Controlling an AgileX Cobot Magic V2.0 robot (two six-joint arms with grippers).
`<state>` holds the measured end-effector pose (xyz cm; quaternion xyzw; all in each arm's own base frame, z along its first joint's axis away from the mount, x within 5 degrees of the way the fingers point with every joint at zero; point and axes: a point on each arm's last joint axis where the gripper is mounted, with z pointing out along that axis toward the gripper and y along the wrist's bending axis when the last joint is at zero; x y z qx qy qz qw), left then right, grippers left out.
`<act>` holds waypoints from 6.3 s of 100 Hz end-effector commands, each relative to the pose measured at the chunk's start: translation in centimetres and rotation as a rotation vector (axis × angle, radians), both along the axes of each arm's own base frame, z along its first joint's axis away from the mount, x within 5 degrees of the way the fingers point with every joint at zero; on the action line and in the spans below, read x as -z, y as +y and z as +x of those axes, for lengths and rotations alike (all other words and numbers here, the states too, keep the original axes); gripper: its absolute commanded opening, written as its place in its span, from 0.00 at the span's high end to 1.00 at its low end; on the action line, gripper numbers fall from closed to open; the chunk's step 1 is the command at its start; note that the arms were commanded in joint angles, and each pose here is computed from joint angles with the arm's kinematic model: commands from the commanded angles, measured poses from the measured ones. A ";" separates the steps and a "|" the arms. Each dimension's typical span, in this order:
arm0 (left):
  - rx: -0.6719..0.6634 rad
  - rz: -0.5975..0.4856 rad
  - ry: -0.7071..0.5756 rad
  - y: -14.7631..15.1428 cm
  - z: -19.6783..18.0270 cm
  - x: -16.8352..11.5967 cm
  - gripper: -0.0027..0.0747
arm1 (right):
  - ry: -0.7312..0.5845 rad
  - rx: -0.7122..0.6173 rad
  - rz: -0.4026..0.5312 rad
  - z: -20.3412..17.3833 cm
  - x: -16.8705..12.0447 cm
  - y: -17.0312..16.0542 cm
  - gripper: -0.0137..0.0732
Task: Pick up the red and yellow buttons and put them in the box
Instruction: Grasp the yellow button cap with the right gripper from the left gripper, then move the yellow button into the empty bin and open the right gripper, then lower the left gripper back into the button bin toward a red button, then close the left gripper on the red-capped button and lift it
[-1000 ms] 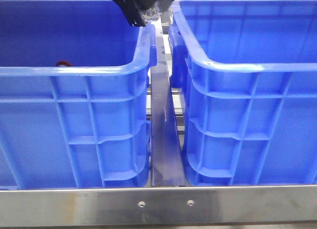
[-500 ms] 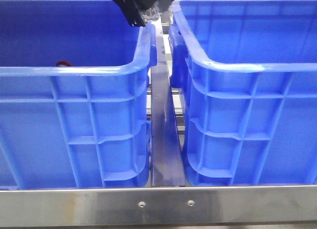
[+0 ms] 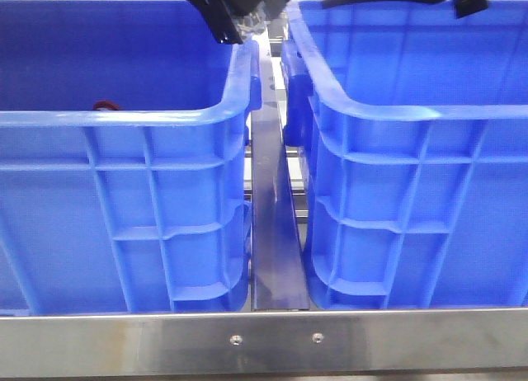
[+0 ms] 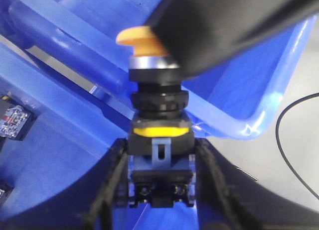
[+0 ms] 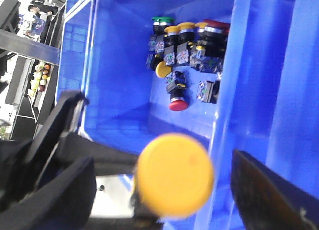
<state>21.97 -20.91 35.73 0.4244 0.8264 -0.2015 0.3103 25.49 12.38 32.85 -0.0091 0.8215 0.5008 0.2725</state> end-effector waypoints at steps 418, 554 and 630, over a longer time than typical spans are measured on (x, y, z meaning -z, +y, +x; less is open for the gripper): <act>-0.189 -0.074 -0.059 0.8 0.4 -2.3 0.24 | -0.535 0.527 -0.767 8.0 1.4 -10.7 0.31; -0.748 0.104 0.261 11.2 11.9 4.8 0.24 | -0.558 0.532 -0.759 5.2 0.7 -10.7 0.31; -0.760 0.076 0.202 10.6 14.7 7.6 0.34 | -0.558 0.532 -0.759 5.2 0.7 -10.7 0.31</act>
